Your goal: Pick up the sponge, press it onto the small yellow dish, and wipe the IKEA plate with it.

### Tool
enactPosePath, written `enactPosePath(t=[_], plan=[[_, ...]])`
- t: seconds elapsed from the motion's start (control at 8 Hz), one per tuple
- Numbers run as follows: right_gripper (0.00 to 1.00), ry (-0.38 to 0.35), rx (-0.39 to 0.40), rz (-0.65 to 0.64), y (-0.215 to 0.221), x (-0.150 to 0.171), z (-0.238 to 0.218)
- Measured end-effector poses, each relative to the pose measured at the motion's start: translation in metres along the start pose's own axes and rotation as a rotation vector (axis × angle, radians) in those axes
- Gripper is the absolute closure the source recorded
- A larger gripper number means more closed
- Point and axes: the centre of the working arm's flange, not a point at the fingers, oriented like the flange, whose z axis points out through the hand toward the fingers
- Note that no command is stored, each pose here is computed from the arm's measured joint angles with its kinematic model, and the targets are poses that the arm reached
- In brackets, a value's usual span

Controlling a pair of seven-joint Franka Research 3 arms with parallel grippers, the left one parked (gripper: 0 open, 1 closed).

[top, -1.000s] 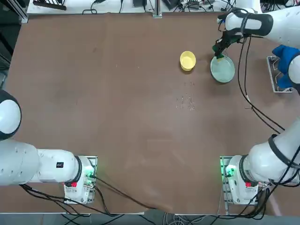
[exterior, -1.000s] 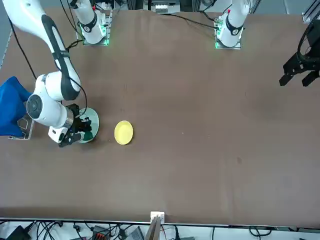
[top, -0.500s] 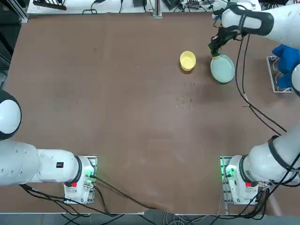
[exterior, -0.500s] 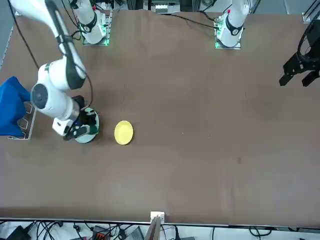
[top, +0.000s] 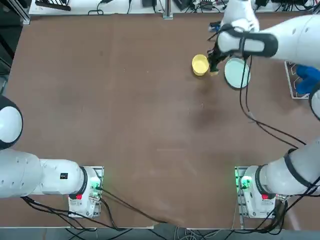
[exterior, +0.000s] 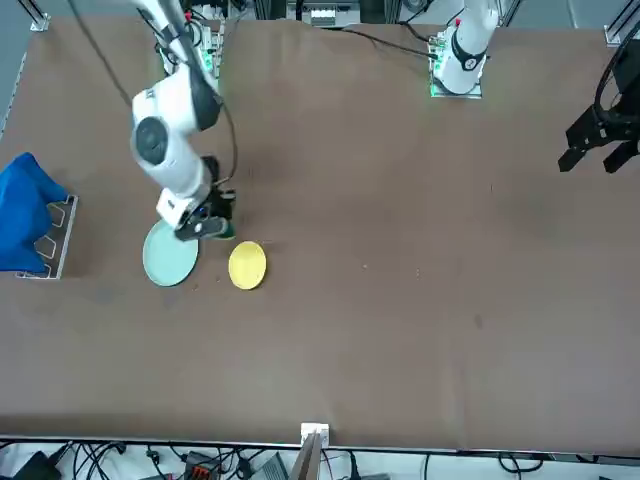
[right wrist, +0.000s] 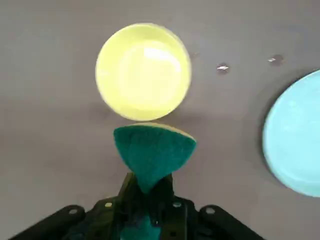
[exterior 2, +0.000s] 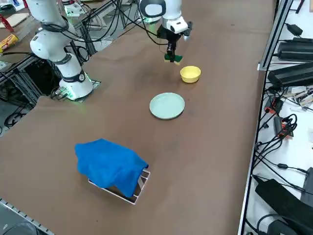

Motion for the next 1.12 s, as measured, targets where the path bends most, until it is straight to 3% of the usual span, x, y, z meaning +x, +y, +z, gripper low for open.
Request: enactPosePath(t=[0.38, 0.75, 1.12], plan=[[0.91, 0.019, -0.01, 0.066, -0.027, -0.056, 0.038], [0.91, 0.044, 0.0, 0.087, -0.072, -0.091, 0.048], [0.91, 0.068, 0.02, 0.081, -0.065, -0.116, 0.08]])
